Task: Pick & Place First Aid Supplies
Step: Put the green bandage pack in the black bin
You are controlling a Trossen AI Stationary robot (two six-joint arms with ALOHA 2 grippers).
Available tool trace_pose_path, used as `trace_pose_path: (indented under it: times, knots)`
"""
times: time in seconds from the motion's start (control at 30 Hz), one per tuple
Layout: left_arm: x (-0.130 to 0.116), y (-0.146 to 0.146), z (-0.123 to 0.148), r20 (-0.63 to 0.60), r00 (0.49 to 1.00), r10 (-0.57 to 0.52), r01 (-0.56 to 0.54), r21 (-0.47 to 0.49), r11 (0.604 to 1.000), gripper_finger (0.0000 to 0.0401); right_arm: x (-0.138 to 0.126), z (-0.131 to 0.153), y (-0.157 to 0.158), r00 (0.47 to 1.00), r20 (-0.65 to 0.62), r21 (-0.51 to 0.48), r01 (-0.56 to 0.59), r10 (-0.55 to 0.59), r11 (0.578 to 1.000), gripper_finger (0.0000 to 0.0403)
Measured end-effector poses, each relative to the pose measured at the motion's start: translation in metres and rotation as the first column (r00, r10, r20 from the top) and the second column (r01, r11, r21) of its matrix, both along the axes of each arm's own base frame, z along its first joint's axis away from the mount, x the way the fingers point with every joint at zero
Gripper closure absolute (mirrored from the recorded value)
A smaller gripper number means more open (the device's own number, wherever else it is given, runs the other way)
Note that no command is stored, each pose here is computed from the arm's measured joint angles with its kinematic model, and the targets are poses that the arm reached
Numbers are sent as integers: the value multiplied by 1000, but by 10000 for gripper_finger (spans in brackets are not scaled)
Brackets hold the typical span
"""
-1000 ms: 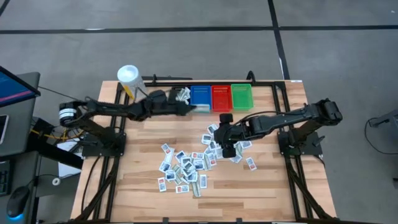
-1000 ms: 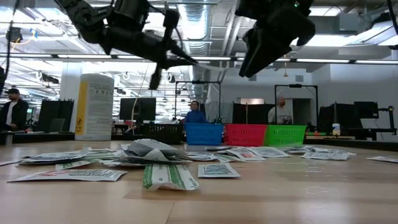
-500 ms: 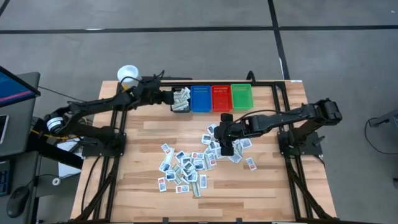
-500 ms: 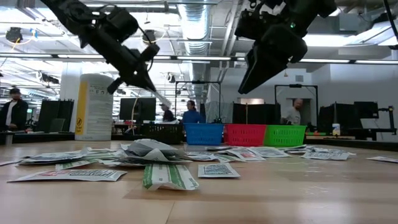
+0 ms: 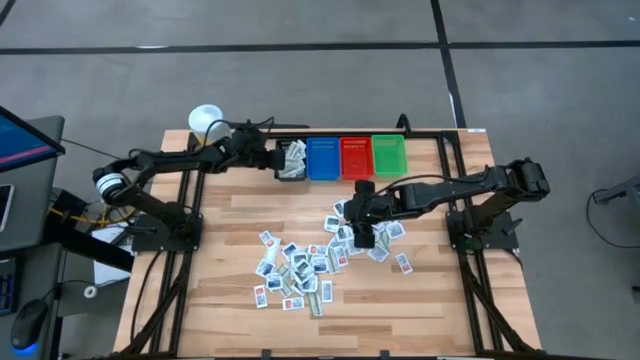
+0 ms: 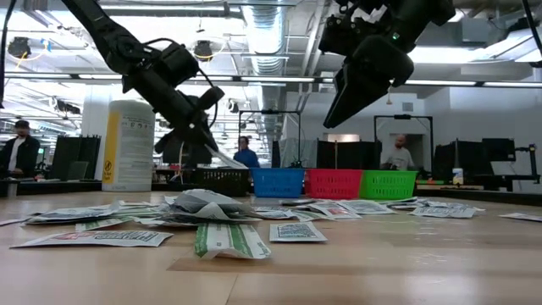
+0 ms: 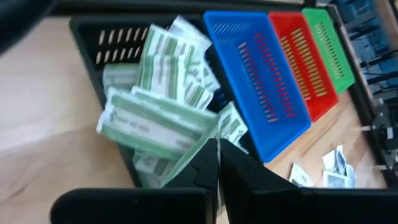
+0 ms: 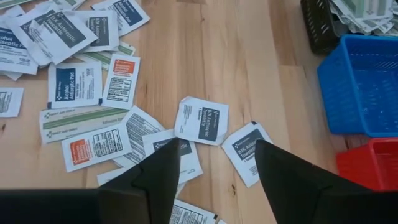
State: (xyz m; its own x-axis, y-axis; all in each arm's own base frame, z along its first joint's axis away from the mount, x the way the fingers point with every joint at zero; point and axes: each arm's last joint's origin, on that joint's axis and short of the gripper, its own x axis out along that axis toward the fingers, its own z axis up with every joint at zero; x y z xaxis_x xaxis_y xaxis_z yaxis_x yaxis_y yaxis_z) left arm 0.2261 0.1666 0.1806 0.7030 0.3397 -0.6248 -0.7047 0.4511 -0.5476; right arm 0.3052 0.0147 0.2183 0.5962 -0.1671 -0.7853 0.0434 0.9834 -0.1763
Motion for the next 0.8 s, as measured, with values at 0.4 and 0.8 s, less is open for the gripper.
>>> trace_pose_path:
  times: [0.4, 0.8]
  knots:
    - [1, 1, 1, -53, 996, -77, 83, 130, 988, 294, 0, 0, -4, 1000, 0, -1, 12, -12, 1000, 204]
    - [8, 9, 17, -80, 989, -123, 146, 454, 879, 207, 0, 0, -6, 1000, 3, 0, 19, -19, 1000, 205]
